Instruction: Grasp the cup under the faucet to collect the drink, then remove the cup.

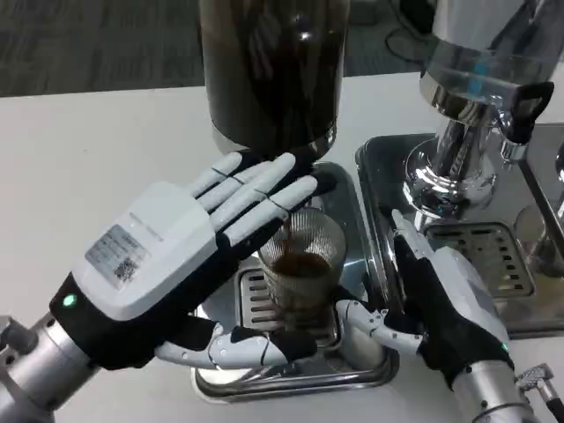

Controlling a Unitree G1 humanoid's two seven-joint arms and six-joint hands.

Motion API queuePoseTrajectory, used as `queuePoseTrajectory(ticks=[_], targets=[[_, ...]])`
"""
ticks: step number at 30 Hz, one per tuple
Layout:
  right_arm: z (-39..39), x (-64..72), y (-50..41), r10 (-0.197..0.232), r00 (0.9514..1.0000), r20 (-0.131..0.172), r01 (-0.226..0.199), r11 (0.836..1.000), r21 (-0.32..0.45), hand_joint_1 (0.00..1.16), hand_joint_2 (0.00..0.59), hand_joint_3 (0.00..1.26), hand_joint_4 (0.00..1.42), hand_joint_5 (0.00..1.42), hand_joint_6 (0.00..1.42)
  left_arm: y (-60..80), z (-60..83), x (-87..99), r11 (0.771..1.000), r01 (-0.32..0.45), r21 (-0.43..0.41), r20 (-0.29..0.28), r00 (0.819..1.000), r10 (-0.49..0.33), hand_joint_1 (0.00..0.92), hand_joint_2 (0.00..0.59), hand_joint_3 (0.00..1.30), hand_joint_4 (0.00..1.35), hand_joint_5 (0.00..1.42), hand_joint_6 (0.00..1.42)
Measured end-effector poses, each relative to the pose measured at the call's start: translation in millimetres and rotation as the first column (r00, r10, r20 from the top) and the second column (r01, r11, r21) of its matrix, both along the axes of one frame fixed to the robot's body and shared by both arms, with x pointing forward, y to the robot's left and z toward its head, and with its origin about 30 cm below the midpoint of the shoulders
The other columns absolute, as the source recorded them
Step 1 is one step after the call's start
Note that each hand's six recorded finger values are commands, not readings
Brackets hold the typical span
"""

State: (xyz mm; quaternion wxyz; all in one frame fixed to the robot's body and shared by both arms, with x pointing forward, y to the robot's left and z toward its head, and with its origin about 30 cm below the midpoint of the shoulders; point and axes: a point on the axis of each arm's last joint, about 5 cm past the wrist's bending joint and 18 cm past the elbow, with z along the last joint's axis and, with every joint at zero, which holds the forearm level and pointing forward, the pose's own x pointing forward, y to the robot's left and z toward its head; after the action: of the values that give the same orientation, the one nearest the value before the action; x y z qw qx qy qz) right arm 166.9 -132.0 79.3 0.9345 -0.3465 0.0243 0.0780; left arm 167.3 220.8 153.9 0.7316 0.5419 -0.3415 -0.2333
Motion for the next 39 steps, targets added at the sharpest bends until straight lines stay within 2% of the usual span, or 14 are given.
queuePoseTrajectory(ticks=[4, 8, 15, 19, 21, 24, 25, 26, 28, 30, 33, 34, 36, 39], targets=[[0.8, 1.3, -0.1, 0.009, 1.0000, -0.003, -0.009, 1.000, 0.003, 0.57, 0.226, 0.00, 0.00, 0.00, 0.08, 0.0, 0.2, -2.5, 1.000, -0.013, -0.004, -0.001, 1.000, 0.013, 0.000, 0.186, 0.07, 0.00, 0.09, 0.03], [0.9, 1.3, -0.1, 0.010, 1.0000, -0.001, -0.010, 1.000, 0.004, 0.57, 0.226, 0.00, 0.00, 0.00, 0.08, 0.5, -2.8, -5.5, 0.998, -0.053, -0.044, 0.004, 0.999, 0.054, 0.000, 0.182, 0.05, 0.00, 0.07, 0.00], [1.1, 1.2, -0.7, 0.009, 1.0000, 0.000, -0.009, 1.000, 0.009, 0.57, 0.227, 0.00, 0.00, 0.00, 0.08, 6.4, -5.1, -7.9, 0.975, -0.182, -0.125, 0.043, 0.981, 0.189, 0.000, 0.174, 0.00, 0.00, 0.00, 0.00], [1.0, 0.6, -1.1, 0.008, 1.0000, 0.000, -0.008, 1.000, 0.019, 0.57, 0.227, 0.00, 0.00, 0.00, 0.08, 7.5, -5.2, -8.1, 0.959, -0.214, -0.184, 0.075, 0.970, 0.231, 0.000, 0.168, 0.00, 0.00, 0.00, 0.00], [0.9, 0.1, -1.4, 0.008, 1.0000, 0.001, -0.008, 1.000, 0.022, 0.57, 0.227, 0.00, 0.00, 0.00, 0.08, 9.5, -4.8, -9.0, 0.940, -0.238, -0.243, 0.094, 0.959, 0.267, 0.000, 0.167, 0.00, 0.00, 0.00, 0.00], [0.2, -1.6, -1.5, 0.010, 0.9999, 0.003, -0.010, 0.999, 0.037, 0.57, 0.227, 0.00, 0.00, 0.00, 0.08, 12.2, -9.0, -12.7, 0.914, -0.272, -0.301, 0.082, 0.947, 0.309, 0.000, 0.164, 0.00, 0.00, 0.00, 0.00], [-0.1, -2.4, -1.5, 0.010, 0.9999, 0.004, -0.010, 0.999, 0.040, 0.57, 0.227, 0.00, 0.00, 0.00, 0.08, 14.2, -11.2, -14.4, 0.899, -0.290, -0.326, 0.066, 0.942, 0.328, 0.000, 0.163, 0.00, 0.00, 0.00, 0.00], [-0.6, -3.4, -1.6, 0.009, 0.9999, 0.006, -0.010, 0.999, 0.043, 0.57, 0.227, 0.00, 0.00, 0.00, 0.08, 17.4, -15.8, -16.9, 0.872, -0.325, -0.367, 0.039, 0.931, 0.363, 0.000, 0.163, 0.00, 0.00, 0.00, 0.00], [-0.9, -4.1, -1.6, 0.009, 0.9999, 0.007, -0.009, 0.999, 0.046, 0.57, 0.227, 0.00, 0.00, 0.00, 0.08, 21.1, -20.6, -20.8, 0.849, -0.359, -0.389, 0.009, 0.919, 0.393, 0.000, 0.162, 0.00, 0.00, 0.00, 0.00], [-1.2, -4.7, -1.5, 0.010, 0.9999, 0.007, -0.010, 0.999, 0.048, 0.57, 0.227, 0.00, 0.00, 0.00, 0.08, 25.3, -30.5, -26.8, 0.807, -0.408, -0.427, -0.039, 0.900, 0.434, 0.000, 0.160, 0.00, 0.00, 0.00, 0.00], [-1.5, -6.3, -1.4, 0.011, 0.9999, 0.008, -0.012, 0.998, 0.056, 0.57, 0.227, 0.00, 0.00, 0.00, 0.08, 29.6, -47.5, -36.9, 0.755, -0.478, -0.449, -0.110, 0.868, 0.484, 0.000, 0.159, 0.00, 0.00, 0.00, 0.00], [-1.9, -7.3, -1.1, 0.013, 0.9999, 0.009, -0.014, 0.998, 0.065, 0.57, 0.227, 0.00, 0.00, 0.00, 0.08, 31.1, -55.8, -42.1, 0.732, -0.513, -0.448, -0.147, 0.850, 0.505, 0.000, 0.158, 0.00, 0.00, 0.00, 0.00], [-2.5, -8.7, -0.1, 0.007, 0.9999, 0.013, -0.009, 0.996, 0.094, 0.57, 0.227, 0.00, 0.00, 0.00, 0.08, 33.5, -63.7, -45.4, 0.718, -0.542, -0.436, -0.176, 0.834, 0.523, 0.000, 0.158, 0.00, 0.00, 0.00, 0.00], [-3.8, -10.1, 3.2, -0.001, 0.9998, 0.022, -0.002, 0.991, 0.133, 0.59, 0.224, 0.00, 0.00, 0.00, 0.09, 35.9, -73.5, -47.7, 0.716, -0.572, -0.401, -0.214, 0.818, 0.534, 0.000, 0.157, 0.00, 0.00, 0.00, 0.00]])
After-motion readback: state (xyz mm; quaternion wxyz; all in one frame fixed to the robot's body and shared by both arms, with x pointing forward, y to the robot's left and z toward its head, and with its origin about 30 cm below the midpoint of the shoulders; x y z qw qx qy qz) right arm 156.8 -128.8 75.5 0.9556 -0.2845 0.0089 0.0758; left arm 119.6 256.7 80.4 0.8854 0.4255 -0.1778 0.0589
